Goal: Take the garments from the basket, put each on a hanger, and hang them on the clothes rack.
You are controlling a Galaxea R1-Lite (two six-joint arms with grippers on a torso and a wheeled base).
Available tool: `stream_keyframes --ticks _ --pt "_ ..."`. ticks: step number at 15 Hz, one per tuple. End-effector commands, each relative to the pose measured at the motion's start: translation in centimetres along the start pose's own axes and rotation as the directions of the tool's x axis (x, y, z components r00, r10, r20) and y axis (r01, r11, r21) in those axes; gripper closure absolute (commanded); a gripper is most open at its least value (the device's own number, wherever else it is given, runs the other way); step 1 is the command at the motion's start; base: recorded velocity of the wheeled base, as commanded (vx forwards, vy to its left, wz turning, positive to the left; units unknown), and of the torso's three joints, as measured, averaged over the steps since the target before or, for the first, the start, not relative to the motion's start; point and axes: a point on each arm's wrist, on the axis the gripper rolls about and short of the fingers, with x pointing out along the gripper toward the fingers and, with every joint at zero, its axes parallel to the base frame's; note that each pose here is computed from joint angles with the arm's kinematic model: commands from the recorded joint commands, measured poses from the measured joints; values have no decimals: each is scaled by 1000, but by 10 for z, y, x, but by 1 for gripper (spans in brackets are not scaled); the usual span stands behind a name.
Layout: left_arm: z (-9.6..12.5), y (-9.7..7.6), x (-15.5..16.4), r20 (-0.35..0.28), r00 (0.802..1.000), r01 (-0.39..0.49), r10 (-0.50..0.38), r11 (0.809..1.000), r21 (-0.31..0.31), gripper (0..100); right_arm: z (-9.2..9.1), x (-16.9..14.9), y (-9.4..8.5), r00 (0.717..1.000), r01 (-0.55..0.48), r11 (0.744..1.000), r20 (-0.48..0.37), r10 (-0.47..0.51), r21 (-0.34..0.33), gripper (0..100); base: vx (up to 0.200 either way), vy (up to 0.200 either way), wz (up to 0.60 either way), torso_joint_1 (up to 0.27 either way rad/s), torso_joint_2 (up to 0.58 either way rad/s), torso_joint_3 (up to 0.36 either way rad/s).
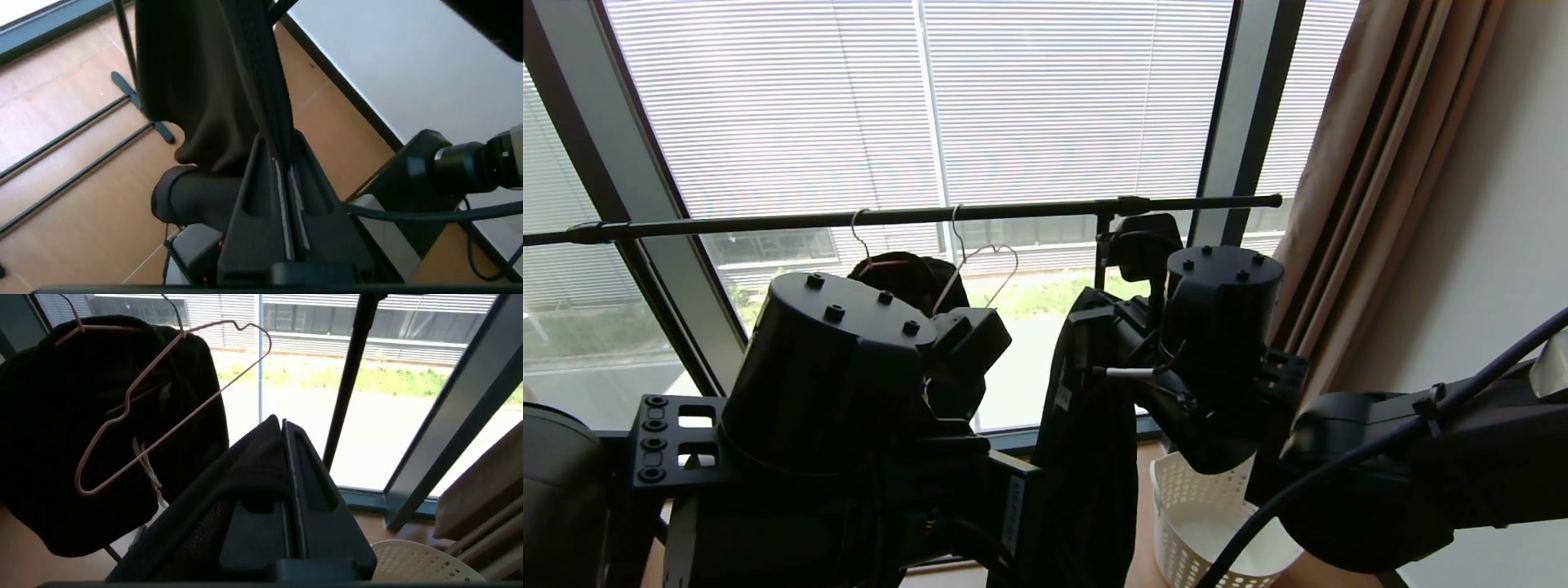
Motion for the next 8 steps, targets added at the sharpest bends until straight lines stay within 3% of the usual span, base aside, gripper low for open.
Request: stream_keyframes --ticks 1,8 --pt "1 -4 7 -11 1000 7 -7 1000 -4 100 -6 -3 10 1000 -27 1000 -14 27 0 100 0 0 0 0 0 0" --pt "2 -6 10 -9 1000 3 -4 1000 -30 100 -11 -6 20 998 -52 999 -21 53 4 100 0 0 0 0 0 0"
